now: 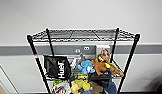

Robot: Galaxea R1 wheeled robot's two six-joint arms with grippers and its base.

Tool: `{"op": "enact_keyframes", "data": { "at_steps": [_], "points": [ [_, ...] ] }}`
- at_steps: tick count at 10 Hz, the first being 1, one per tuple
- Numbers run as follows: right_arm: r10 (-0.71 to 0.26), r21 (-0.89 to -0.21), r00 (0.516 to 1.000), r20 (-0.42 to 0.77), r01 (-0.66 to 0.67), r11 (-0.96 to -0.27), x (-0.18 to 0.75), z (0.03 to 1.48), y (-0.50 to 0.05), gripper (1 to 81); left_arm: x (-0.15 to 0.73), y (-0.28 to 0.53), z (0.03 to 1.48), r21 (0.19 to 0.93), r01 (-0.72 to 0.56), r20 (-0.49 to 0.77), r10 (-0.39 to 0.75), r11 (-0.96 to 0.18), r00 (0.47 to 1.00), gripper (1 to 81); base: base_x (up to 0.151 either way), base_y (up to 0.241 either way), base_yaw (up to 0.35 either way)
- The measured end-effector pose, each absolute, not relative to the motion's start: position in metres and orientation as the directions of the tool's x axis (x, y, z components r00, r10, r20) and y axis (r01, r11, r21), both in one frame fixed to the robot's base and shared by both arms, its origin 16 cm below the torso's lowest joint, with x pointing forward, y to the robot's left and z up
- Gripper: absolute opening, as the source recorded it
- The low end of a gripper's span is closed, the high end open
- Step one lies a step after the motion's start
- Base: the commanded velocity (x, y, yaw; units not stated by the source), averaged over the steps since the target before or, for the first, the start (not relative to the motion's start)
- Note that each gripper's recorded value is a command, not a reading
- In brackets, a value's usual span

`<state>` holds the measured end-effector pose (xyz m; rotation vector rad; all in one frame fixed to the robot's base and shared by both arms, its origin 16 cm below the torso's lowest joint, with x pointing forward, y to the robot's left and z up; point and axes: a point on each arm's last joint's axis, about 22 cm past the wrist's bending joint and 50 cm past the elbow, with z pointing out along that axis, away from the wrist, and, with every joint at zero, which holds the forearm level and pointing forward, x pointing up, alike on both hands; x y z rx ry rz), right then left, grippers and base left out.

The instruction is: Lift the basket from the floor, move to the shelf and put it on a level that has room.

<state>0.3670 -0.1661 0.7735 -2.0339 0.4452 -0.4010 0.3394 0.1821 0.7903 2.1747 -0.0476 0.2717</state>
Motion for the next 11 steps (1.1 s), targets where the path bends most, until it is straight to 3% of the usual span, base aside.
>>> {"op": "enact_keyframes", "data": {
  "at_steps": [7,11],
  "points": [
    [-0.451,-0.913,0.889,0.079,-0.117,-0.391,0.345,0.828,-0.158,1.0,0.326,0.178,0.814,0.820,-0.151,0.224,0.067,-0.552,0.972,1.0,0.089,0.000,0.000],
    [-0.448,-0.925,0.890,0.085,-0.096,-0.367,0.339,0.853,-0.156,1.0,0.320,0.179,0.829,0.827,-0.161,0.231,0.064,-0.539,0.971,1.0,0.000,0.000,0.000]
  ]
}}
